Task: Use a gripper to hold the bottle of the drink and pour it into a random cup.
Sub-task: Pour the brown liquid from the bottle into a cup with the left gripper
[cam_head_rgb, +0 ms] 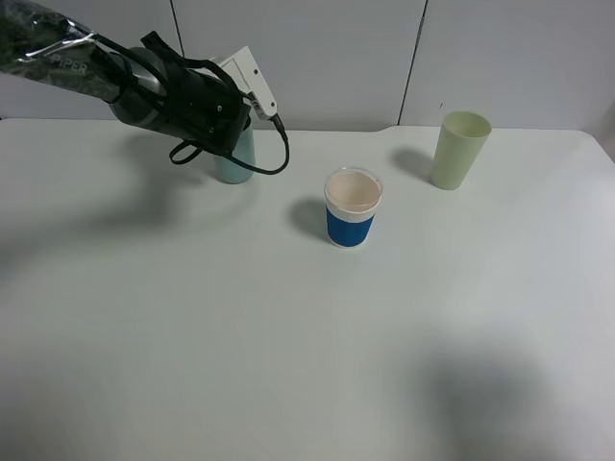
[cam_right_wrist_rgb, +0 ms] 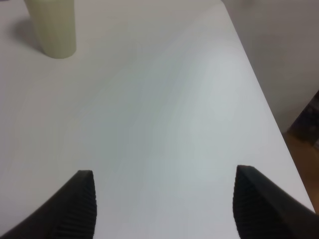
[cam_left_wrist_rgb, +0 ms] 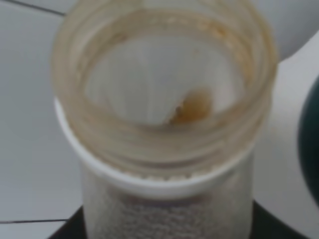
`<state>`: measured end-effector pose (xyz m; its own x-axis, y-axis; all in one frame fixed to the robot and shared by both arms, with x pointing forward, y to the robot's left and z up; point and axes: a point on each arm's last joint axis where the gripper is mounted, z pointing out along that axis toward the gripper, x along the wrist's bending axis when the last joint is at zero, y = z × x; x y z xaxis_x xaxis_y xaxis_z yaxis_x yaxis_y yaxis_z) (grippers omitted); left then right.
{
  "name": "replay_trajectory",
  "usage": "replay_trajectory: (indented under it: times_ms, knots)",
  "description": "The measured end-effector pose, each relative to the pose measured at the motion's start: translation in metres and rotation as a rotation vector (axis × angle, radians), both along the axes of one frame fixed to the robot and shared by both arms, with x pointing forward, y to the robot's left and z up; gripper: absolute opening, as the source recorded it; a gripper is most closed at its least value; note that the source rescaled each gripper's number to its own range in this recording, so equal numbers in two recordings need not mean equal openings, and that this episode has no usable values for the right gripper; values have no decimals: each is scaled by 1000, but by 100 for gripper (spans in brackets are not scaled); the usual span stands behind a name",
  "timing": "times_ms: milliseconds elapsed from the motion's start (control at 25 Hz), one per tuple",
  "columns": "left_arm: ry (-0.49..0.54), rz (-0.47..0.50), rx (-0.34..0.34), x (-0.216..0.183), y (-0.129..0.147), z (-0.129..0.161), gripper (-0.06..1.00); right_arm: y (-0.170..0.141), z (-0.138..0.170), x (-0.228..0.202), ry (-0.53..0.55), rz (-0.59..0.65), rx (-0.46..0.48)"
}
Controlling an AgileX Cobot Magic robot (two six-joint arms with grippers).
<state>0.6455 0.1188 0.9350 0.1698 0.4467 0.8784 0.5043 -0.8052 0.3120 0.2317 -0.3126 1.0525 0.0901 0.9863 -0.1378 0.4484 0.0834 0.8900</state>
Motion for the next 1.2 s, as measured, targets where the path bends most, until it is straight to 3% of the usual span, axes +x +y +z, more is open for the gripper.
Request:
replay_trajectory:
  times_ms: [440,1200]
  knots:
    - [-23,-35,83,2,-1,4,1,0,0,0,0,0,0]
    - [24,-22,109,1,17,-9,1,0,0,0,-1,-2,4]
